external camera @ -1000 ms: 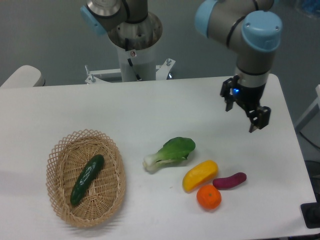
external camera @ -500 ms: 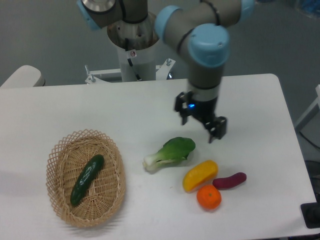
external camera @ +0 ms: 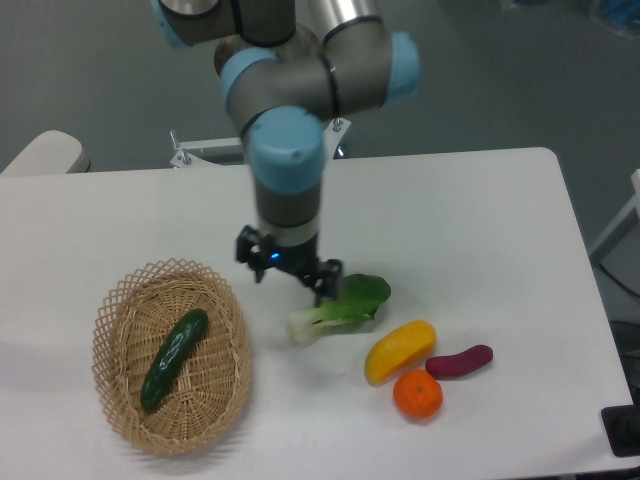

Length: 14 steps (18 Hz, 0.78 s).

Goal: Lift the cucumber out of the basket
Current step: 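Move the open gripper across the table toward the wicker basket, then lower the gripper into the basket and close it on the cucumber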

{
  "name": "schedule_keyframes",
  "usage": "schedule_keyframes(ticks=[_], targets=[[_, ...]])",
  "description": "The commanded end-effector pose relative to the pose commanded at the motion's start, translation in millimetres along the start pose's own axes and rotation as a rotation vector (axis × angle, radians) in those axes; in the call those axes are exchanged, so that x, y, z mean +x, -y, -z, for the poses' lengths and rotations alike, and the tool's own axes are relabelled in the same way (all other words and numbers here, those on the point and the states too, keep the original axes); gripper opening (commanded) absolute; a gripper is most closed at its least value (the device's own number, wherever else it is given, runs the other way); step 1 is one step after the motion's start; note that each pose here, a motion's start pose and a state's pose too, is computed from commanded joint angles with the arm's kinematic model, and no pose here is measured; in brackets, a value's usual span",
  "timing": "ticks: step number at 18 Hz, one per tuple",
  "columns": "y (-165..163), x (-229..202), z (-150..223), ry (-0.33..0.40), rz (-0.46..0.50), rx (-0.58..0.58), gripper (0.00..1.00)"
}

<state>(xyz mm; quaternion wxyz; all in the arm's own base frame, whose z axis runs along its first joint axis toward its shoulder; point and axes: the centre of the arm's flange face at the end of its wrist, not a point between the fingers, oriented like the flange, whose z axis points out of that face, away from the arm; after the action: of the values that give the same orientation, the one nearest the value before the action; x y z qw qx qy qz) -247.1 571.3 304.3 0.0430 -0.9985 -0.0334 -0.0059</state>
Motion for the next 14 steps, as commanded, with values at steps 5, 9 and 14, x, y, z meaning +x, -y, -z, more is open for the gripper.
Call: schedule_keyframes(ticks=[5, 9, 14], targets=[[29.5, 41.9, -35.2, 0.0, 0.001, 0.012, 1.0], [36.6, 67.2, -62.4, -0.014, 0.002, -0.028, 1.0], [55.3, 88.4, -78.1, -0.005, -0.041, 0.007, 1.0]])
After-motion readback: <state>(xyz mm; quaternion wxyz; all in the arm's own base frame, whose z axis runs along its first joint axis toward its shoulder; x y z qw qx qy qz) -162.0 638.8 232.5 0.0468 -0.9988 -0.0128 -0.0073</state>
